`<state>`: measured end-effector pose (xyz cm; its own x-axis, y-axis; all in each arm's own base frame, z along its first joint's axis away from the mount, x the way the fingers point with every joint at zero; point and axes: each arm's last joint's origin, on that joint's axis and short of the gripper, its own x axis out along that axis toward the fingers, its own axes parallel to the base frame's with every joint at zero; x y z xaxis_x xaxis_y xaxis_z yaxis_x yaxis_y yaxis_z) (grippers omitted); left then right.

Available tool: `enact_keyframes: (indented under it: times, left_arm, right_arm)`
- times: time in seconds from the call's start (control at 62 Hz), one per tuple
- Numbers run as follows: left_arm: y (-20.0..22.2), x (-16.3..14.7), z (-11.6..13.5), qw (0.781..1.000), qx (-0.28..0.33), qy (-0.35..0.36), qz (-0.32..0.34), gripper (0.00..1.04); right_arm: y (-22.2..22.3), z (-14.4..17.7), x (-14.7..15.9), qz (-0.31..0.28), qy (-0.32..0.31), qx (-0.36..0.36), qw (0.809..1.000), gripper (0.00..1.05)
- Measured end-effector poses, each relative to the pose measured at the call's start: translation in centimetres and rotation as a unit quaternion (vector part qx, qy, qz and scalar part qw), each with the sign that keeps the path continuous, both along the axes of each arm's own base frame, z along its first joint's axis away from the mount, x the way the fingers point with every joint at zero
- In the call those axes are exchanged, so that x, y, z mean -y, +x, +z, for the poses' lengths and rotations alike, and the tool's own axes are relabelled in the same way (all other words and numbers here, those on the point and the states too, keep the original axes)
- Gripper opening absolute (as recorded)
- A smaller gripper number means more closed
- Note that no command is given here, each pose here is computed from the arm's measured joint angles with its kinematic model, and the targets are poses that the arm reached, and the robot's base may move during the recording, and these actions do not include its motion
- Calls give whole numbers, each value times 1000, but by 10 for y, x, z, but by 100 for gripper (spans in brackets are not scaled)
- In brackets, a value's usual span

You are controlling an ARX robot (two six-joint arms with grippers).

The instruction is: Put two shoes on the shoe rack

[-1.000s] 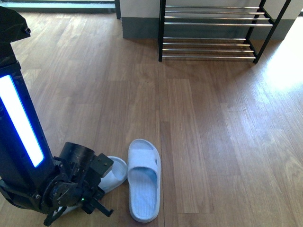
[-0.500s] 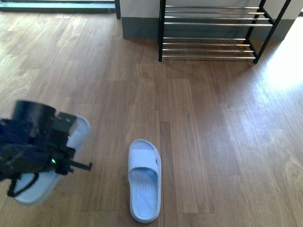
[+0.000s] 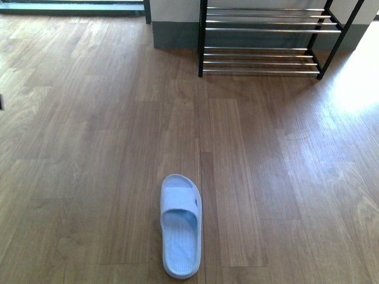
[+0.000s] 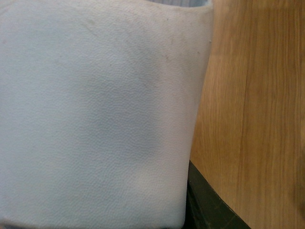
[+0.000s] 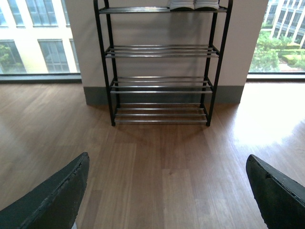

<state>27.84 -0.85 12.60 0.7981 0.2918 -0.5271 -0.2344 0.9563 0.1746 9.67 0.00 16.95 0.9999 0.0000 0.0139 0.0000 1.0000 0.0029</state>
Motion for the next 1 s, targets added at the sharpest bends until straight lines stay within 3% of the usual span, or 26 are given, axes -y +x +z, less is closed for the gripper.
enact_keyframes:
  times: [0.145,0.29,0.371,1.0]
  left_arm:
    - [-51,8,44,997,68,30,35,2]
    - [-108,15,64,990,112,61,66,2]
    - [-133,14,78,980,172,52,81,2]
    - [-135,14,80,979,181,48,78,2]
  right_arm:
    - [0,0,0,0,0,0,1000,95]
    - [0,0,0,0,0,0,1000,95]
    - [0,0,0,0,0,0,1000,95]
    - [0,0,0,-2,0,0,1000,95]
